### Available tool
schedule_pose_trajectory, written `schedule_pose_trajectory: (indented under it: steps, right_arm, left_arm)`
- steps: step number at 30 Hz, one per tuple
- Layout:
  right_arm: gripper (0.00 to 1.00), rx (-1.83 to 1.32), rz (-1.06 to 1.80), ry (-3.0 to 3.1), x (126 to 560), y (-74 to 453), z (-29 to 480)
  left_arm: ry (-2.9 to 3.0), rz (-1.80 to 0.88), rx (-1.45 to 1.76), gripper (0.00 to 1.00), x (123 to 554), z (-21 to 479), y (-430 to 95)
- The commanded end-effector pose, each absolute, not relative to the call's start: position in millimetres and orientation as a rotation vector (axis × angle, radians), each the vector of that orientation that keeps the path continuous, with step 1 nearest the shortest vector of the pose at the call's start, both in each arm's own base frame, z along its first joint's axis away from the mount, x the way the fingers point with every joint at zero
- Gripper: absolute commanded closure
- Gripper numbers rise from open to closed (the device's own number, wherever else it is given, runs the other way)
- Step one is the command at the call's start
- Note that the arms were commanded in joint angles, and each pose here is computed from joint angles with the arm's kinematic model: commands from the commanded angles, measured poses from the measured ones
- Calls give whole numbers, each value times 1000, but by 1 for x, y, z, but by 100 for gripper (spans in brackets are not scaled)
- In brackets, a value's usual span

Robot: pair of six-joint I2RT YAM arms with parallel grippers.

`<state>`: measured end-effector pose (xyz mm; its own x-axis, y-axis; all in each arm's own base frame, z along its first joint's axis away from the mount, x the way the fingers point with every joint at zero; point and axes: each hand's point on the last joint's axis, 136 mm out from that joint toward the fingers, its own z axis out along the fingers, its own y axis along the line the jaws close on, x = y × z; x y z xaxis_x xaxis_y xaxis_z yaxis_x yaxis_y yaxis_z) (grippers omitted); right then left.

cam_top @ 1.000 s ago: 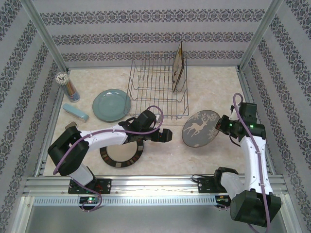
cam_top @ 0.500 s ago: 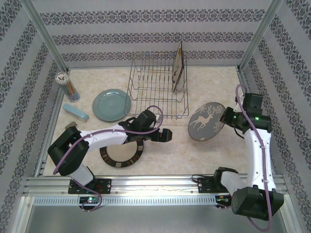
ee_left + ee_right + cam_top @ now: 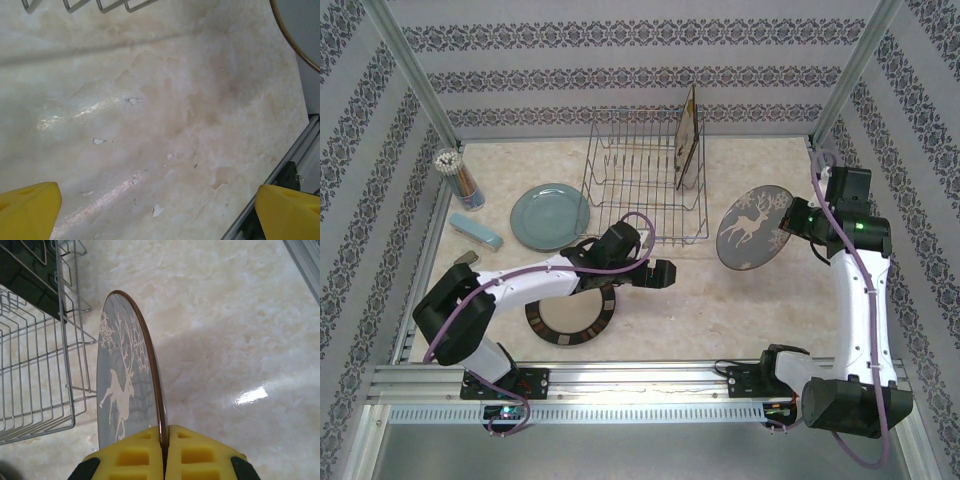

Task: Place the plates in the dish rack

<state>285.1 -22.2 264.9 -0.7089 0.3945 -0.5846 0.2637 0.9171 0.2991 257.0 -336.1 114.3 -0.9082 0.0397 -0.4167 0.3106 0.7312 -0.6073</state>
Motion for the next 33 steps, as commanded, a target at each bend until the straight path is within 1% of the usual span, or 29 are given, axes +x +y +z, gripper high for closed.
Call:
schedule_pose_trajectory:
  steps: [1,14,23,33]
  right_arm:
    - [100,402,246,2288,299,-20,303]
    - [100,324,217,2248,312,-10,341]
    - [100,281,214,2237,321,0,354]
    - [100,200,227,2229,337,25,368]
  left_arm:
    - [2514,-1027,264,0,262,139,-335]
    - [2481,-1040,241,0,266,153,-327]
    - [2480,-1037,231,0,267,152,-323]
    - [2464,-1034,215,0,268,157,-316]
